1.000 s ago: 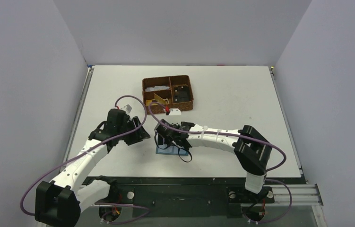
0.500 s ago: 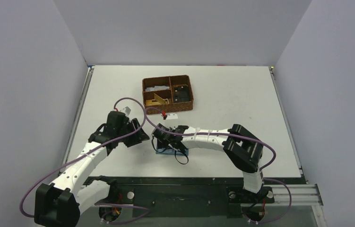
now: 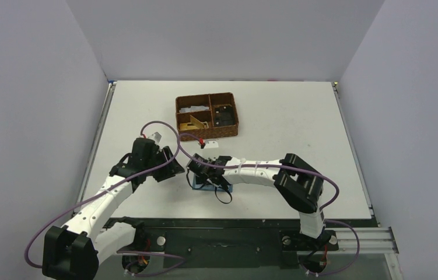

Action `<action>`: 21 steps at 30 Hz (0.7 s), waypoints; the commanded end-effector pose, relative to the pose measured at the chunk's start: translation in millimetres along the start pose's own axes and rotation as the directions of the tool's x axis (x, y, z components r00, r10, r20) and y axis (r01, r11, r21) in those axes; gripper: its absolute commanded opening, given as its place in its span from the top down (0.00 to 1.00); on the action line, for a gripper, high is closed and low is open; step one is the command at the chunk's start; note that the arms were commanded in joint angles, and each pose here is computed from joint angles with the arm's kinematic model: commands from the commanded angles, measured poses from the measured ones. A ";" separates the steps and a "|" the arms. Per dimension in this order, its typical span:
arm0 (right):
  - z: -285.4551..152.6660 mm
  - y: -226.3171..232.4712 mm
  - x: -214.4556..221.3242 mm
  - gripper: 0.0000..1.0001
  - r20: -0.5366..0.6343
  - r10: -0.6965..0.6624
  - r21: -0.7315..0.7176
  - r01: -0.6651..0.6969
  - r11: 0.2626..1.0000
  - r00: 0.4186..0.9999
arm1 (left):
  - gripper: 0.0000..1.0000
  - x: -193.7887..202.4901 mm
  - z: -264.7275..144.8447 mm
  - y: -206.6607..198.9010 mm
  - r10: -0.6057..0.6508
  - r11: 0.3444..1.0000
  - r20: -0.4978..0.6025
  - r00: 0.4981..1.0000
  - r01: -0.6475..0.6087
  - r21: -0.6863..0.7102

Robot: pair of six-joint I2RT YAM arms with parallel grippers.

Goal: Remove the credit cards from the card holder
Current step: Remove the credit card from the card holder.

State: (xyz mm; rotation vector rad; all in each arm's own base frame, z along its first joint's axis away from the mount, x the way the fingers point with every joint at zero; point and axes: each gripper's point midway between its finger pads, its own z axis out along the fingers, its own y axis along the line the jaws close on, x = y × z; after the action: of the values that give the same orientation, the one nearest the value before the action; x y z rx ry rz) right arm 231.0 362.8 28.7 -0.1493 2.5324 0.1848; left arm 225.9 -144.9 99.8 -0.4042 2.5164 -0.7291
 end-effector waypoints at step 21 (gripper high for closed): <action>9.2 -22.6 10.3 0.95 -0.041 0.081 -0.094 -0.084 0.992 0.996 | 0.53 4.6 14.2 -19.1 0.041 0.998 -0.001 0.999 -0.041 0.050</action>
State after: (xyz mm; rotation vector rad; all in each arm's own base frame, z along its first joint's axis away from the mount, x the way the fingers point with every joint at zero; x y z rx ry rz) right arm 236.5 353.1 20.6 -0.0849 2.5312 0.3026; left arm 222.1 -158.5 92.5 -0.3557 2.5441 -0.7482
